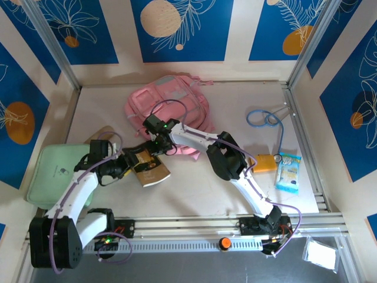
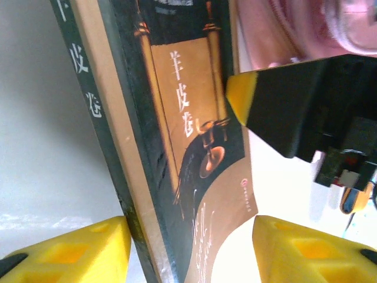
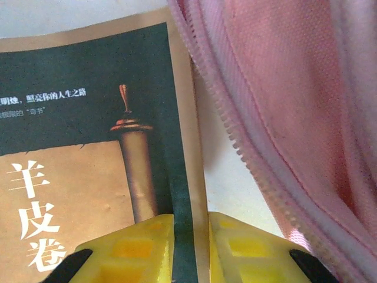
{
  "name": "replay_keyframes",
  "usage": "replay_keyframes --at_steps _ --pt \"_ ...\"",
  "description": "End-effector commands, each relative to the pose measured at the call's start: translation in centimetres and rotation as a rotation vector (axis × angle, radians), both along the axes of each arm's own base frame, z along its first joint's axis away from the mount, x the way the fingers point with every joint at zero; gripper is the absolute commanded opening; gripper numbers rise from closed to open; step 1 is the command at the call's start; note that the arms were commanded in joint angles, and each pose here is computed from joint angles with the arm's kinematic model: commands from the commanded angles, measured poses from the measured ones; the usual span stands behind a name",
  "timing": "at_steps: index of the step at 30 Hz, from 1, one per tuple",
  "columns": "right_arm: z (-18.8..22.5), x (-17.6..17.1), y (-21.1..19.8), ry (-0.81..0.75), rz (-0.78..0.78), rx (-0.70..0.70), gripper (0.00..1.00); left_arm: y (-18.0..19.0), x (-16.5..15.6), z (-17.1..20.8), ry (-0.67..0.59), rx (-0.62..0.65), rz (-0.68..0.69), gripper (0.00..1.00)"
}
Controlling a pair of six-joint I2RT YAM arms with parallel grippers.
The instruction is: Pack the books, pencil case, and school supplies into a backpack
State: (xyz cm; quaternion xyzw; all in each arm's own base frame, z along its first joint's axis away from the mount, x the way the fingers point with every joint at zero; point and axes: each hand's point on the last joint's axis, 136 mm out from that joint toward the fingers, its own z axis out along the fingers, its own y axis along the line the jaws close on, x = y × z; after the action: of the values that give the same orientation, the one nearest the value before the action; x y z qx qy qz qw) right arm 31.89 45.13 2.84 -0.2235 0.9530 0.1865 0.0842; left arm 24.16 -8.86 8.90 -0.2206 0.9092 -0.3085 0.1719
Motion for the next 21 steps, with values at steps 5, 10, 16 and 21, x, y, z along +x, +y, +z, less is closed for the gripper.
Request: replay_keyframes --at_steps 5,10,16,21 --pt "-5.0 -2.7 -1.8 0.128 -0.003 -0.115 0.18 -1.8 1.6 0.8 -0.064 -0.125 -0.018 0.46" --pt "-5.2 -2.6 -2.0 0.126 -0.007 -0.123 0.17 -1.7 2.4 0.7 -0.073 -0.127 0.001 0.43" --pt "-5.4 -2.7 -2.3 0.130 -0.009 -0.128 0.16 -1.3 2.5 0.5 -0.074 -0.111 0.019 0.37" --pt "-5.1 -2.6 -2.2 0.123 -0.006 -0.116 0.16 -0.8 2.4 -0.1 -0.054 -0.082 0.037 0.28"
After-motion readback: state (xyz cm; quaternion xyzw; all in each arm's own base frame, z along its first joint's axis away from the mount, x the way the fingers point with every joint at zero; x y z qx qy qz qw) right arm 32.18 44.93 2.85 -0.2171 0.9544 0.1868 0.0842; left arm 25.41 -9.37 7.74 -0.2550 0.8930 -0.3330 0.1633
